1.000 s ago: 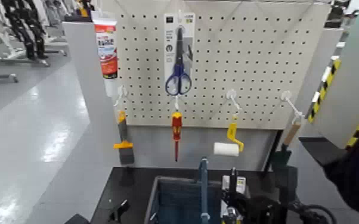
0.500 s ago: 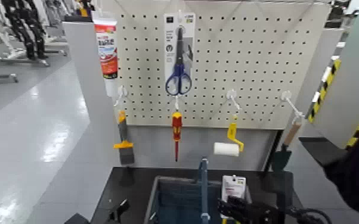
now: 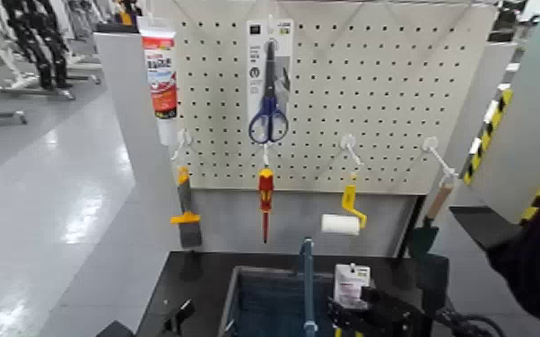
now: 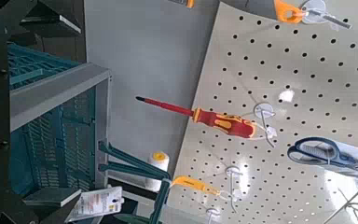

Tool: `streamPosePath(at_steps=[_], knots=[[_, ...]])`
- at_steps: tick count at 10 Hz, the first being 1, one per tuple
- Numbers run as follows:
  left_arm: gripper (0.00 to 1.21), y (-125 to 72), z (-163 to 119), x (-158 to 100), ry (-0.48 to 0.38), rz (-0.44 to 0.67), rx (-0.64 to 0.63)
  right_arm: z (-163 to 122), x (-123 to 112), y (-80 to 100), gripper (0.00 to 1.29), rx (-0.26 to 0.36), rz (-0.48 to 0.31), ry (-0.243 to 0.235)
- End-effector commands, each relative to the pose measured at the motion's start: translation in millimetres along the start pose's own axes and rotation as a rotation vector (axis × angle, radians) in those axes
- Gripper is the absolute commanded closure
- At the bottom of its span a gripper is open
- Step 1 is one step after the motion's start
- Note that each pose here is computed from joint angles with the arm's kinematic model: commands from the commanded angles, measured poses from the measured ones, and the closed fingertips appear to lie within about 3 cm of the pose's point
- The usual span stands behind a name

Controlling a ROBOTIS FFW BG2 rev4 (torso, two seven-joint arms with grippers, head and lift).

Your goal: Put the black wrench into the crate.

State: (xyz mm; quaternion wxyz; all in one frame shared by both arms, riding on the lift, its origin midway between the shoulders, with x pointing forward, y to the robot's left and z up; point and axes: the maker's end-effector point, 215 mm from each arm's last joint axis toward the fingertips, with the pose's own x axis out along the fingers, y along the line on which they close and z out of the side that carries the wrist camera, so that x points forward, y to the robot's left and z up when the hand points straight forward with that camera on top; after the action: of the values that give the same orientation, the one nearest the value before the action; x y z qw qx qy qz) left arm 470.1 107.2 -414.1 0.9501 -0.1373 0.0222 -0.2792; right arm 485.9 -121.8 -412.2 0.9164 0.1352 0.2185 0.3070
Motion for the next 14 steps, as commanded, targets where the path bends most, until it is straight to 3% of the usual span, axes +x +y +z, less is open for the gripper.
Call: streamPosePath(at_steps=[1, 4, 6, 9, 14], knots=[[0.1, 0.0, -1, -1, 0.001, 0.001, -0.001, 9, -4, -2.6, 0.03, -0.03, -0.011, -0.038], [0.1, 0.2, 0, -1, -0.001, 0.001, 0.0, 20, -28, -11.9, 0.03, -0.15, -0.117, -0.167], [0.1, 1.5, 0, -3, -0.001, 0.008, 0.0, 26, -57, -16.3, 0.03, -0.204, -0.222, -0.276], [0.1, 3.4, 1, -5, -0.002, 0.012, 0.005, -3, -83, -12.9, 0.04, -0.233, -0.364, -0.306], [0.1, 5.4, 0, -7, 0.003, 0.017, 0.005, -26, -110, -13.4, 0.05, -0.243, -0.453, -0.352]])
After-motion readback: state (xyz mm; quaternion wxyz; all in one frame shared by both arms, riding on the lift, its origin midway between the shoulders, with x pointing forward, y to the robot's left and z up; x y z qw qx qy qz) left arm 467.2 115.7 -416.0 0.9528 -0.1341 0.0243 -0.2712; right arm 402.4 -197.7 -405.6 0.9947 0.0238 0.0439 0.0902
